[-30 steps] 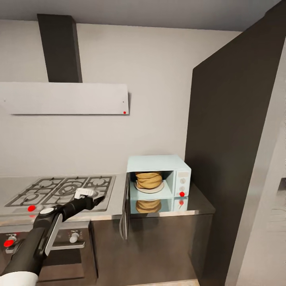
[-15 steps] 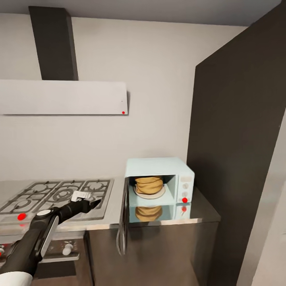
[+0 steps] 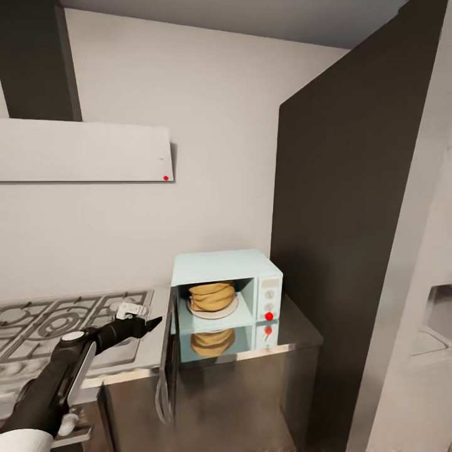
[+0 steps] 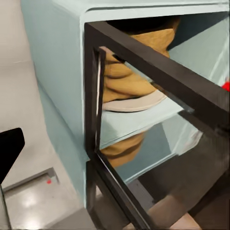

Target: In the kitchen, take the popcorn bag from the countertop, put it into the microwave, and heat it until the popcorn is cooked so the cooked popcorn ends up inside the bag.

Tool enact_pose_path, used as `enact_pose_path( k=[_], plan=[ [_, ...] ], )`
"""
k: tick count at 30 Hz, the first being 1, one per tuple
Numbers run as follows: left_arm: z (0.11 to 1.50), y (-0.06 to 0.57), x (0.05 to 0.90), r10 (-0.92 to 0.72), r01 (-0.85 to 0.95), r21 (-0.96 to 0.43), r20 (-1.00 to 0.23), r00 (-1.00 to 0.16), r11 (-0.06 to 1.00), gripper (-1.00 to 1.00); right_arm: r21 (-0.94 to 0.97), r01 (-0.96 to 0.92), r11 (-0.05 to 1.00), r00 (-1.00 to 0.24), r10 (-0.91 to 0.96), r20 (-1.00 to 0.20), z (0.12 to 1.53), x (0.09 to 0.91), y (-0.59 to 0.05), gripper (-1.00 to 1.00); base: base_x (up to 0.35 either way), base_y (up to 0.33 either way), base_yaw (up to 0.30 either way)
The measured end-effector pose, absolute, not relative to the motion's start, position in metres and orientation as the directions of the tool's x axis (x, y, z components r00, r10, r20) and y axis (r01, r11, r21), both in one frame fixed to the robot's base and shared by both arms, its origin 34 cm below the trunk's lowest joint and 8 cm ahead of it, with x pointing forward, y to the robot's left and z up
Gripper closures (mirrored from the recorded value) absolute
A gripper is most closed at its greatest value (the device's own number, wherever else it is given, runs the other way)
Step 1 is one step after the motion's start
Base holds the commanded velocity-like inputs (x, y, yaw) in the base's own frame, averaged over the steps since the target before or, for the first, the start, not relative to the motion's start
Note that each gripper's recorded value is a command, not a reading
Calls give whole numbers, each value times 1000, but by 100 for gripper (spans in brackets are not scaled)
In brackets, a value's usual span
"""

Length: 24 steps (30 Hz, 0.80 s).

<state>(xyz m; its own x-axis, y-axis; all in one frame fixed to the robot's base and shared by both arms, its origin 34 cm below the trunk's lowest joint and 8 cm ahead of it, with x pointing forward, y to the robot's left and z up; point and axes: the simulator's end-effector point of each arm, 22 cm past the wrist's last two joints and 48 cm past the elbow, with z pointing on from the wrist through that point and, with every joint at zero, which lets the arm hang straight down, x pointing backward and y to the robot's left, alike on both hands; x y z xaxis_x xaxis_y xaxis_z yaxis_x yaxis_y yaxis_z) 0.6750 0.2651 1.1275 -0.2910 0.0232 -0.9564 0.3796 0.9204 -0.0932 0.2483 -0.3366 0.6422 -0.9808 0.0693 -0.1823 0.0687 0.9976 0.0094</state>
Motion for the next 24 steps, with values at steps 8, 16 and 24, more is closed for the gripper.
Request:
enact_pose_path(
  k=[8, 16, 24],
  plan=[
    [1122, 250, 675, 50, 398, -74, -955, -293, 914, -100, 10, 69, 998, -981, 69, -180, 642, 248, -336, -100, 0, 0, -285],
    [1089, 252, 691, 16, 296, -72, -958, -285, 952, -100, 9, 69, 998, -983, 69, -172, 641, 245, -336, -100, 0, 0, -237],
    [1085, 214, 693, -26, 311, -117, -958, -284, 943, -100, 8, 67, 998, -984, 68, -163, 640, 241, -336, -100, 0, 0, -227]
  ],
)
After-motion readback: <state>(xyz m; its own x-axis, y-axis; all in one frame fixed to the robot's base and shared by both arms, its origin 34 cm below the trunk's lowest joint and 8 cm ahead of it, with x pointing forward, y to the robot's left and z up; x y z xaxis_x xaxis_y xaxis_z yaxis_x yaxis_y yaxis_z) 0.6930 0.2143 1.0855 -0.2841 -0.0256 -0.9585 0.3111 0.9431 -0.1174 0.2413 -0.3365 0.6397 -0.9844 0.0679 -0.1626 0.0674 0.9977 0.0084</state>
